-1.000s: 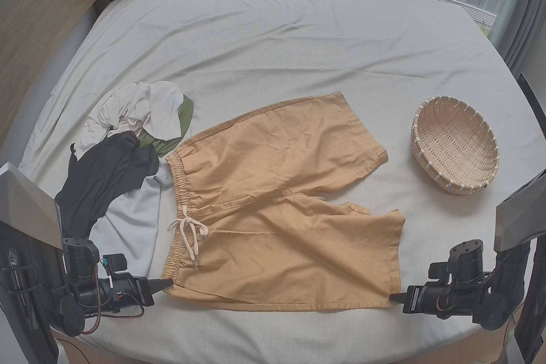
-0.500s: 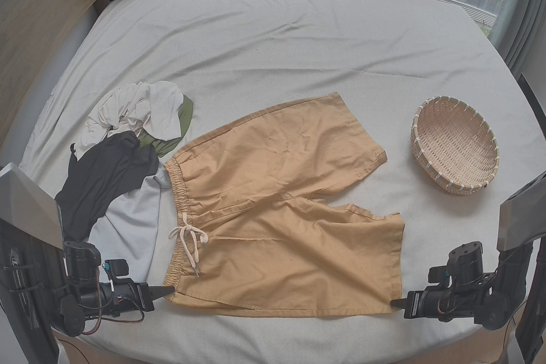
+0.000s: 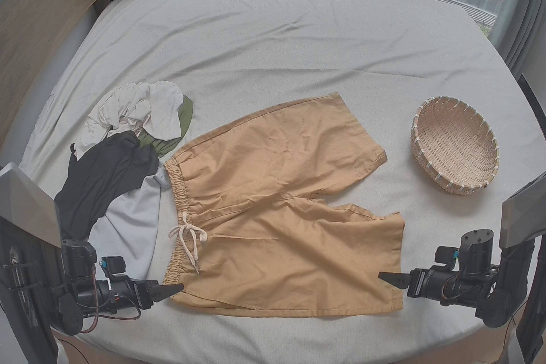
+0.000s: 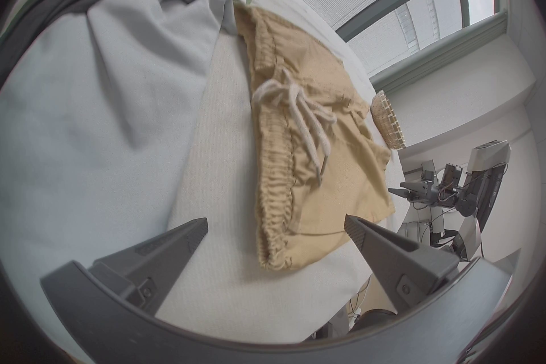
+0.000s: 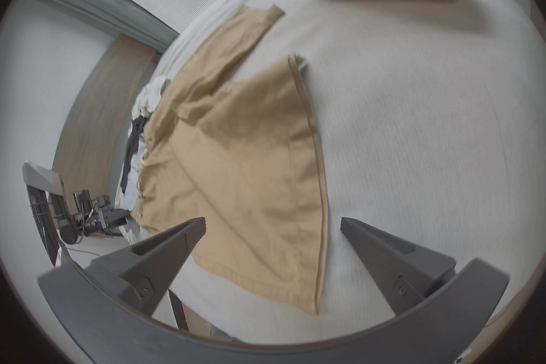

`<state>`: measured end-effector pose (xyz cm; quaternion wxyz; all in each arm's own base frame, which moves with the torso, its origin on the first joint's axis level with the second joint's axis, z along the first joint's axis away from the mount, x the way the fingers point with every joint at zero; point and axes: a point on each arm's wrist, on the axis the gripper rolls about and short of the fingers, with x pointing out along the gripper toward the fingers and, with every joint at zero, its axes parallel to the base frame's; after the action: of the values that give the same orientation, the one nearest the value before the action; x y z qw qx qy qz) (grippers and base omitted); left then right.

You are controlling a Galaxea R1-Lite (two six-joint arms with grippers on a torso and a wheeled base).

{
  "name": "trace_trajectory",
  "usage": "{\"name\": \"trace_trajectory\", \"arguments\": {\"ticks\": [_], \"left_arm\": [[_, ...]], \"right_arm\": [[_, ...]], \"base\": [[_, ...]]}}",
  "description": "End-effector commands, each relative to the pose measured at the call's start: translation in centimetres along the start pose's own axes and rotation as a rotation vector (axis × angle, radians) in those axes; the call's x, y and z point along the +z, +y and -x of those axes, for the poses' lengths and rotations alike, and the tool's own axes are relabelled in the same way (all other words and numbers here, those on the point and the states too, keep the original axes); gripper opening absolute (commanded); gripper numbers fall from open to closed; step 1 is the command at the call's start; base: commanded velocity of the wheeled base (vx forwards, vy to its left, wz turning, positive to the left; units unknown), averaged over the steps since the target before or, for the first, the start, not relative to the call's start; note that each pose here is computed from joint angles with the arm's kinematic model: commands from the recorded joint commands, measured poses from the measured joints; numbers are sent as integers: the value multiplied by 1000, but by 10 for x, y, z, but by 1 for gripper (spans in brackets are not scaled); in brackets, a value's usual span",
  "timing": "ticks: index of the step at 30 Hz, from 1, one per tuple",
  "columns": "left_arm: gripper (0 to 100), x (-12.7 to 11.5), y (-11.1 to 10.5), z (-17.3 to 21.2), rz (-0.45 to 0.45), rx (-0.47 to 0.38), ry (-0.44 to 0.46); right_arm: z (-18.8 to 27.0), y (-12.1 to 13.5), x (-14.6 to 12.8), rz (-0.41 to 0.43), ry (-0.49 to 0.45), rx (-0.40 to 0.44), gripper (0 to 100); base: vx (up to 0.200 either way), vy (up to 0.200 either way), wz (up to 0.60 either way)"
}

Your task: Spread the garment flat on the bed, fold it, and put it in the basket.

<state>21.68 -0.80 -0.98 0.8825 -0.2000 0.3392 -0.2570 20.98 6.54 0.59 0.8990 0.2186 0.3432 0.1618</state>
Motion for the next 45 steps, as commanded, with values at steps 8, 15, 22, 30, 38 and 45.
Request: {"name": "trace_trajectory", "arguments": {"ticks": [8, 15, 22, 30, 38, 45], "left_arm": [[100, 40, -28, 16, -50, -89, -186], [100, 43, -47, -4, -97, -173, -157], [100, 41, -53, -8, -108, -198, -139], [100, 36, -51, -6, -93, -186, -122], [100, 31, -50, -7, -85, -181, -100], [100, 30, -49, -6, -80, -174, -99]], "right_arm": [[-3, 10, 51, -11, -249, 82, 100], [-25, 9, 67, -13, -324, 58, 100], [-44, 5, 72, -77, -325, 48, 100], [-52, 5, 75, -218, -265, 33, 100], [-68, 11, 91, -275, -292, 92, 100], [-71, 17, 102, -284, -299, 160, 100]], "base": [[0, 0, 0], [0, 0, 0], [0, 0, 0], [0, 0, 0], [0, 0, 0], [0, 0, 0]]}}
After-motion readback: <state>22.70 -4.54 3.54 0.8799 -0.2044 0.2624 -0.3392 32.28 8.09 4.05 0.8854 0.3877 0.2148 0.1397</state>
